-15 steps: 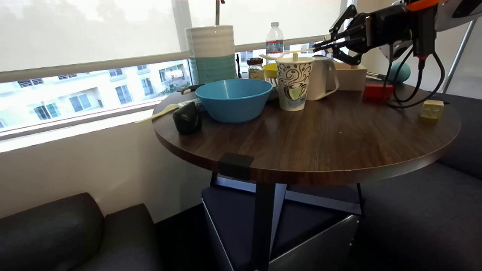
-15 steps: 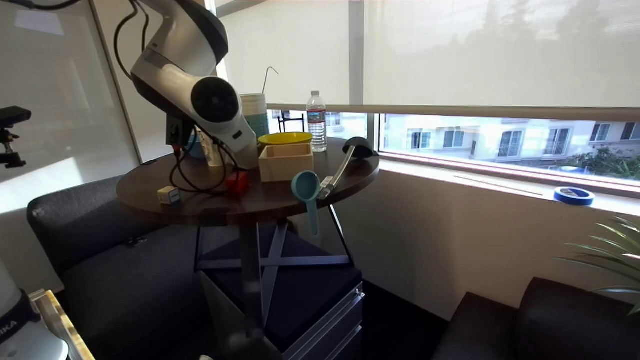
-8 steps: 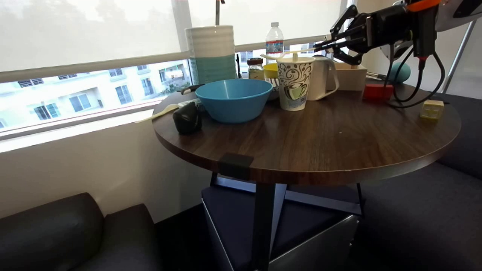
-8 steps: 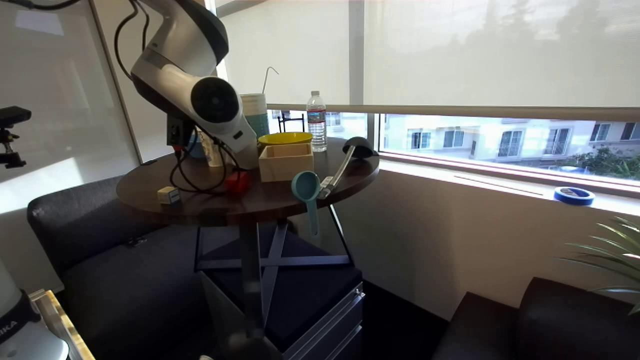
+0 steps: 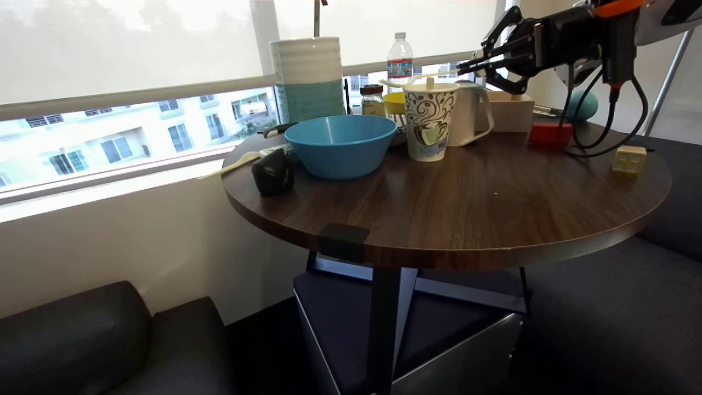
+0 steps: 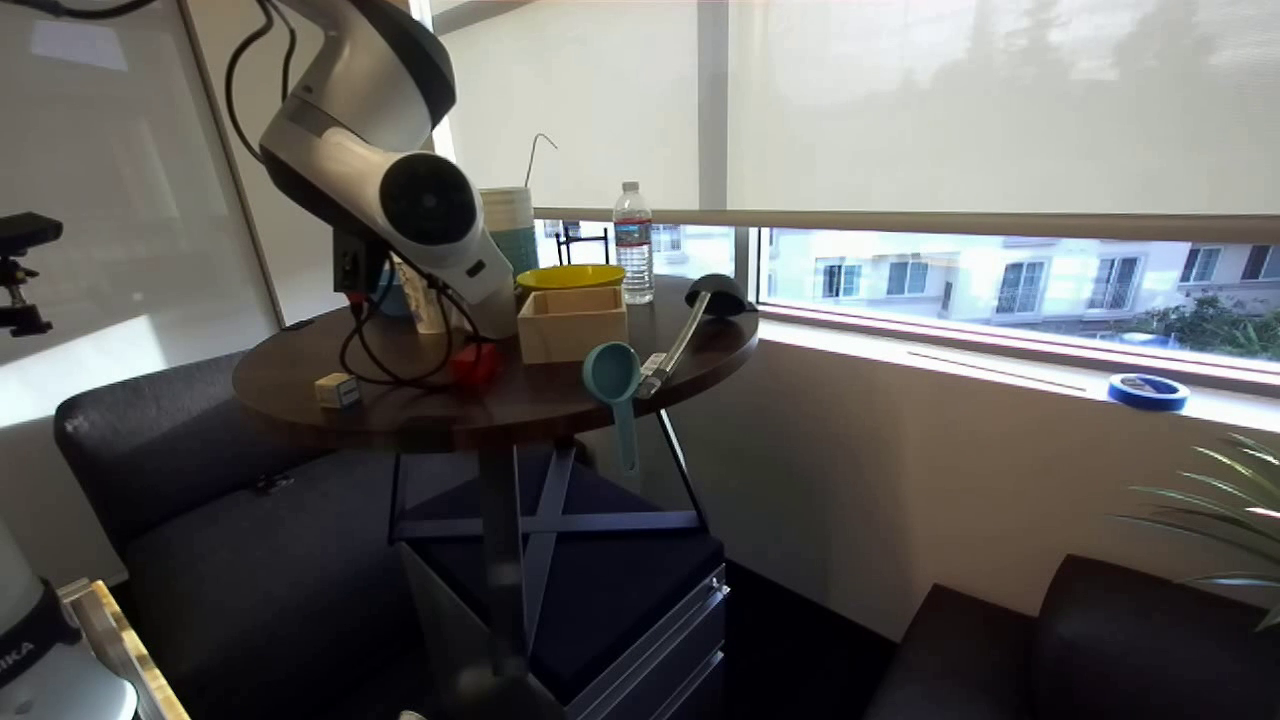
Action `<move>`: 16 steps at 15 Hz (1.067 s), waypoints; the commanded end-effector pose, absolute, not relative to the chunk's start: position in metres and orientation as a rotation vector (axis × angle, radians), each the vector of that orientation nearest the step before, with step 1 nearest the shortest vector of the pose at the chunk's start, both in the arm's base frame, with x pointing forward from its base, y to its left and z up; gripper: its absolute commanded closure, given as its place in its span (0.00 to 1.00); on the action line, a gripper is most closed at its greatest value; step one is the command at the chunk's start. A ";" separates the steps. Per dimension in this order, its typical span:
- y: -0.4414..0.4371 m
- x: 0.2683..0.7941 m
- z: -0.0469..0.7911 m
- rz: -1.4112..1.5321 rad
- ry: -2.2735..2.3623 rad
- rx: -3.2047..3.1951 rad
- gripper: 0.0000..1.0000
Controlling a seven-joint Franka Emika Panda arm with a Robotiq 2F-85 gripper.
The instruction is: Lay the fork and spoon over the cup
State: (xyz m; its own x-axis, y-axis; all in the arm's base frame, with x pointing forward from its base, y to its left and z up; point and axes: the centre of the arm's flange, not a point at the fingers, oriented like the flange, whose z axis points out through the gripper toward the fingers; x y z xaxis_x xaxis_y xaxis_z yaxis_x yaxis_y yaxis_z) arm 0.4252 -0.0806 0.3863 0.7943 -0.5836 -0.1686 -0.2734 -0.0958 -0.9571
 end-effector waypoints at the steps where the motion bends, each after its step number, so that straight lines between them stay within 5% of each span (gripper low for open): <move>1: -0.074 0.416 0.384 -0.325 0.667 -1.683 0.99; 16: -0.073 0.412 0.385 -0.310 0.669 -1.710 0.99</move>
State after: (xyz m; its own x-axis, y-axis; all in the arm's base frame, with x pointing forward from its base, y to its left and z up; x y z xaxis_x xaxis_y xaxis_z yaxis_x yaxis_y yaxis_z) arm 0.4240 -0.0786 0.3858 0.7979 -0.5813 -0.1598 -0.2671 -0.1032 -0.9581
